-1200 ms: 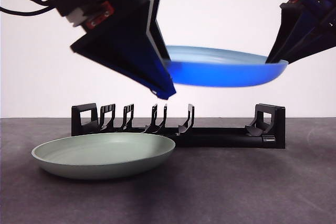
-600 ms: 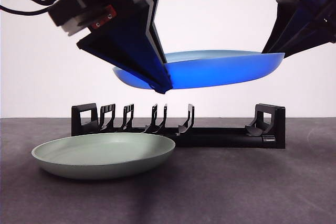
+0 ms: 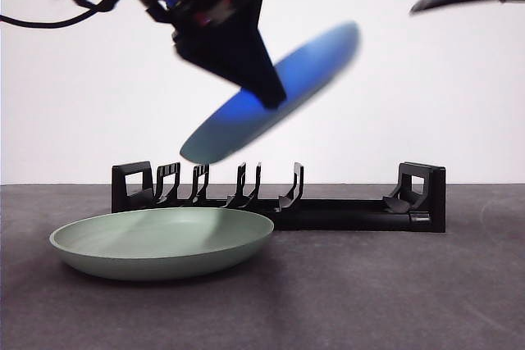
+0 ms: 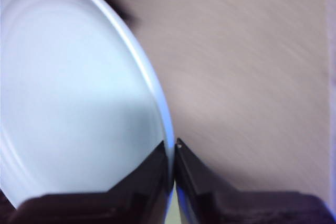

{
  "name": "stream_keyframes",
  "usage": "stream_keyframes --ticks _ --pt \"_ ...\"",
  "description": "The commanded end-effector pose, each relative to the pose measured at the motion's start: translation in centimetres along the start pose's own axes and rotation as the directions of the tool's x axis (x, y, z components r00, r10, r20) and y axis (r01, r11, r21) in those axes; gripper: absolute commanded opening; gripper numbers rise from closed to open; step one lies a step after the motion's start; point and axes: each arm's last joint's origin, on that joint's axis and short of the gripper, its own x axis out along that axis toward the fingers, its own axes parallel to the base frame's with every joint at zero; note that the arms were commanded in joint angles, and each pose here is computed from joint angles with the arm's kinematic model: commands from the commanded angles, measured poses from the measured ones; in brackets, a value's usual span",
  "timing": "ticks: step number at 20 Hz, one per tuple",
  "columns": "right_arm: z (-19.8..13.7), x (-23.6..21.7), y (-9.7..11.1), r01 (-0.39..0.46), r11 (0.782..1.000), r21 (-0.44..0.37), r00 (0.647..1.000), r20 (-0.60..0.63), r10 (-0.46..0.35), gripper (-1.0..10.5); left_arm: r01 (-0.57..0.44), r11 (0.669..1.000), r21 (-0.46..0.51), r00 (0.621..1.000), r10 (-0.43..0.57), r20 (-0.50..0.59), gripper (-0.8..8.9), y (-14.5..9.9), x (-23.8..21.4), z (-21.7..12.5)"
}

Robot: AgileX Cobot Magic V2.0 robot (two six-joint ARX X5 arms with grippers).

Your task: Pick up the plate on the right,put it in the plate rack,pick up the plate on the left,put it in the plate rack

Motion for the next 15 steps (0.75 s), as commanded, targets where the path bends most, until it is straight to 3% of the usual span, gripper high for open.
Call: stream_keyframes --ticks 1,4,8,11,15 --pt "0.6 -1.5 0.6 0.08 0.997 -0.02 0.993 0.088 -0.078 4.4 -0.076 0.981 -0.179 0.993 0.091 0.077 -0.07 2.3 -0.6 1.0" --pt "0.9 -3.0 1.1 0.155 0.986 -0.057 0.977 0.158 -0.145 4.4 -0.105 0.939 -0.326 0.969 0.171 0.179 -0.07 5.8 -2.5 2.4" --pt "0.9 -3.3 1.2 0.16 0.985 -0.057 0.976 0.16 -0.149 4.4 0.114 0.87 -0.48 0.903 0.11 0.414 -0.07 9.7 -3.9 2.1" --pt "0.6 -3.2 1.1 0.168 0.984 -0.055 0.979 0.129 -0.16 4.4 0.138 0.821 -0.554 0.88 0.155 0.45 -0.08 12.2 -4.6 0.8" --pt "0.2 -3.2 1.0 0.177 0.983 -0.056 0.981 0.094 -0.171 4.4 0.144 0.796 -0.588 0.868 0.183 0.461 -0.08 14.3 -5.4 -0.7"
